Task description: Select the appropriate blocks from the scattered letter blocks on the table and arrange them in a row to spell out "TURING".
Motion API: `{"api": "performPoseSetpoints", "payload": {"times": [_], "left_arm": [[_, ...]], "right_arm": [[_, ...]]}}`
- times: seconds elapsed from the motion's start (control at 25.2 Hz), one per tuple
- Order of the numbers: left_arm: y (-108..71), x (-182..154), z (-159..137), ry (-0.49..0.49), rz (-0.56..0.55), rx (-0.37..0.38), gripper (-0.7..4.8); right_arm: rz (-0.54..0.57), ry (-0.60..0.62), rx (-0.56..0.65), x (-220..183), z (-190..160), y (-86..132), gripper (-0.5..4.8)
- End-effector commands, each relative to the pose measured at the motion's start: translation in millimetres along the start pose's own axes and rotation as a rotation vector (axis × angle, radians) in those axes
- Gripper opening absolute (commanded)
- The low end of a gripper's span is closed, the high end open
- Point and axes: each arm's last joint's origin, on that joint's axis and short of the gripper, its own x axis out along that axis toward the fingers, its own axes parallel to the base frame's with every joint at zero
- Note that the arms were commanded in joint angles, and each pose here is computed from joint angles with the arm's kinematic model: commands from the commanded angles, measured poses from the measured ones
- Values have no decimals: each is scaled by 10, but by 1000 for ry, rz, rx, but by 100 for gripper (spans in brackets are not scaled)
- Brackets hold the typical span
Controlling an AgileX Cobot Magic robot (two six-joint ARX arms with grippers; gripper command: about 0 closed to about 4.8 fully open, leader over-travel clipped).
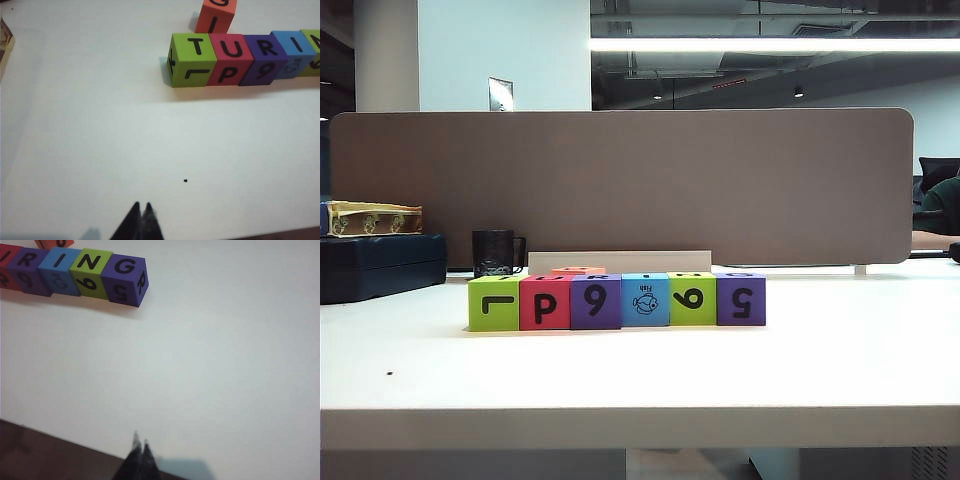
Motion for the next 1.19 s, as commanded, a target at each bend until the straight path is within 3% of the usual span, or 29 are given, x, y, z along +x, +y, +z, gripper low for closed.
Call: {"api": "performPoseSetpoints", "payload": {"times": [0.04, 0.36, 0.55, 0.91, 1.19], "left_arm": [[-4, -5, 17, -10, -6, -5, -5], [-4, -5, 17, -10, -6, -5, -5], [-4, -5, 17, -10, -6, -5, -5], [-4, -5, 17, -10, -6, -5, -5], [-4, -5, 17, -10, -6, -5, -5]], "right_arm": [[1, -22, 0, -12, 29, 3, -1], [-24, -52, -21, -27, 48, -27, -1], [-106, -218, 21, -74, 89, -120, -1], [-189, -313, 51, -176, 44, -188, -1], [-230, -480, 44, -36, -186, -241, -1]]}}
